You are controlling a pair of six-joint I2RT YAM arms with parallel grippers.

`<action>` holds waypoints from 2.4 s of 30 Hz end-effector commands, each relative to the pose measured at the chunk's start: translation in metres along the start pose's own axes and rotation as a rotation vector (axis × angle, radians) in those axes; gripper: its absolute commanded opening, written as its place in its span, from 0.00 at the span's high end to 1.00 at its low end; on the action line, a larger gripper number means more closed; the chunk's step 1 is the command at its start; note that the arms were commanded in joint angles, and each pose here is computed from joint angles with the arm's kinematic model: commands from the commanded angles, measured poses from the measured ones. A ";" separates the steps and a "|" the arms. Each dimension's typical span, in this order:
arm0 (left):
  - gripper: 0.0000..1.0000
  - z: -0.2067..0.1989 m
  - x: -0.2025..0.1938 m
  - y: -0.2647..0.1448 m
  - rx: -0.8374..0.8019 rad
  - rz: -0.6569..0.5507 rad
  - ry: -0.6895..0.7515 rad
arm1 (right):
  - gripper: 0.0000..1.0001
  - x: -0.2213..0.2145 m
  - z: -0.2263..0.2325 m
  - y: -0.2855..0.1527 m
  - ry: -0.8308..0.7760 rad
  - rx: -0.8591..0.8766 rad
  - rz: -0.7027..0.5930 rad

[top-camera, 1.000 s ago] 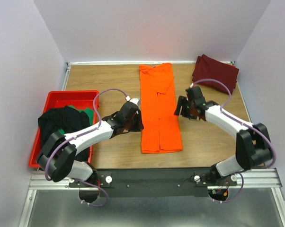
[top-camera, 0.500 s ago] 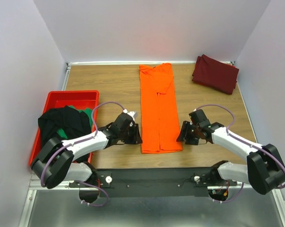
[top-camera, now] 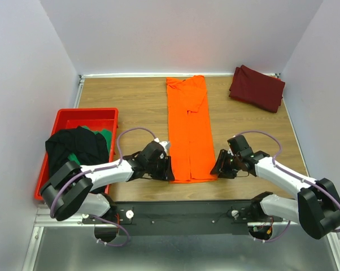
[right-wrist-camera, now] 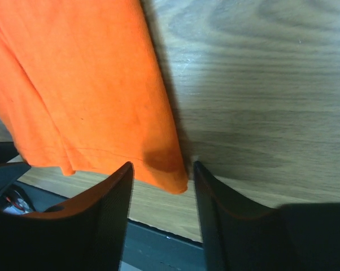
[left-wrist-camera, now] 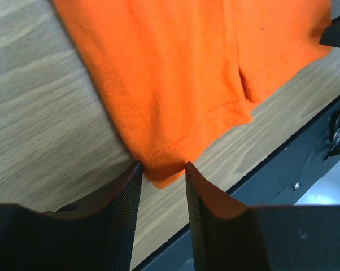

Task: Fold and stack the t-shirts
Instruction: Fold the tshirt

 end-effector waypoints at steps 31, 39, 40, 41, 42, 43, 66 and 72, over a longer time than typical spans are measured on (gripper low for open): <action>0.66 -0.004 -0.010 0.005 0.049 0.040 -0.040 | 0.59 -0.028 -0.016 0.005 0.008 -0.036 0.101; 0.81 -0.009 -0.008 0.008 0.042 0.034 -0.028 | 0.73 -0.027 -0.013 0.002 0.007 -0.016 0.090; 0.83 -0.010 -0.007 0.008 0.042 0.033 -0.023 | 0.75 -0.027 -0.014 0.002 0.005 -0.017 0.092; 0.91 -0.010 -0.006 0.008 0.043 0.033 -0.019 | 0.80 -0.026 -0.012 0.002 -0.004 -0.010 0.091; 0.96 -0.010 -0.006 0.008 0.046 0.035 -0.016 | 0.84 -0.025 -0.012 0.001 -0.008 -0.009 0.089; 1.00 -0.010 -0.006 0.008 0.044 0.034 -0.013 | 0.87 -0.025 -0.011 0.001 -0.009 -0.006 0.091; 1.00 -0.042 -0.013 -0.028 0.029 -0.033 0.120 | 0.99 -0.022 0.026 -0.037 -0.120 0.018 -0.054; 1.00 -0.050 0.032 -0.026 0.083 -0.140 0.164 | 1.00 0.029 0.039 -0.032 -0.200 -0.147 -0.186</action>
Point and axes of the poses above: each gripper's point midway between its finger pads, its own y axis out along the fingers, its own z axis along the line the jaws close on, x = y × z, the point moved 6 cm from there along -y, back along the fingers, and after that the axes turned 8 degrees about -y, right-handed, at the moved point
